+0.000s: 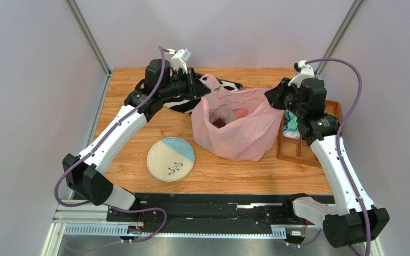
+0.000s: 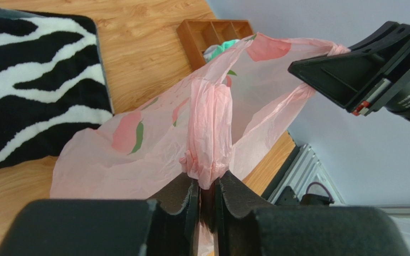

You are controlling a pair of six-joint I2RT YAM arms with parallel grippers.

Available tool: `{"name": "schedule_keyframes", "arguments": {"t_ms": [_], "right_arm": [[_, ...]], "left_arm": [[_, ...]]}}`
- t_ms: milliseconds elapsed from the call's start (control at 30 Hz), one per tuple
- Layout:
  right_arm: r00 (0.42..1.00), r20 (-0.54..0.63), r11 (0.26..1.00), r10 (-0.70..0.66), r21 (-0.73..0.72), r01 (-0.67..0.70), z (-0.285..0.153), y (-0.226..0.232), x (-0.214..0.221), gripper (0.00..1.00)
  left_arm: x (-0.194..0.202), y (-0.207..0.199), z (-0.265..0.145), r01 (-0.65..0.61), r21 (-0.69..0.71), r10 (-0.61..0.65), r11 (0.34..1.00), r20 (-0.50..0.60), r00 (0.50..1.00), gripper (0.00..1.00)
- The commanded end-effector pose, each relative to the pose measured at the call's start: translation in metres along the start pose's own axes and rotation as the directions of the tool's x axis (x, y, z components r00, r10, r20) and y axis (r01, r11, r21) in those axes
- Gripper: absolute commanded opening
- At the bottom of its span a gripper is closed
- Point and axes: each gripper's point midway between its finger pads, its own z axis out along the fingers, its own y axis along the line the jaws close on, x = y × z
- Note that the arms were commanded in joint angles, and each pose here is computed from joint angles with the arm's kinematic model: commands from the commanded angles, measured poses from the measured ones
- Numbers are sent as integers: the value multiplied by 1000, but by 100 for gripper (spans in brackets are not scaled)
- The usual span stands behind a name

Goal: Place the fruits into the plastic bag

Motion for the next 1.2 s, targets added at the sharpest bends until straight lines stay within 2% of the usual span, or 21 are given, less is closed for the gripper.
{"name": "schedule_keyframes", "arguments": {"t_ms": [0,67,100,167,200,267,300,400,500,900,1167], "right_arm": [[999,36,999,-11,-37,12,-8,9,-11,14],[999,40,999,-16,-40,17,-12,10,-13,22],[999,41,999,-20,-45,22,-14,12,-13,31],[999,45,999,-24,-46,26,-19,13,-14,42],[999,44,999,-26,-46,28,-20,13,-14,53],[999,46,999,-29,-45,31,-25,14,-15,61],[998,48,998,-32,-48,34,-27,15,-15,67],[998,48,998,-42,-44,44,-34,15,-15,74],[997,57,998,-52,-16,53,-43,12,-16,78],[993,68,966,-95,248,75,-83,-36,-7,79],[979,169,951,-115,303,59,-102,-50,-6,79]], "left_arm": [[-5,-1,-2,-70,8,69,998,26,997,37],[-10,-3,-6,-103,9,102,995,42,994,49],[-12,-3,-7,-112,2,112,994,50,992,62],[-17,-4,-12,-140,-8,140,990,69,988,73],[-18,-3,-14,-148,-22,149,989,77,986,84],[-21,-4,-19,-176,-30,178,984,88,980,96],[-22,-2,-21,-181,-44,185,982,90,979,96],[-29,-1,-31,-206,-66,212,976,117,970,96],[-36,2,-43,-203,-83,214,976,153,965,96],[-42,57,-96,-109,-283,169,953,197,966,98],[-28,68,-144,-166,-428,268,889,190,945,98]]}}
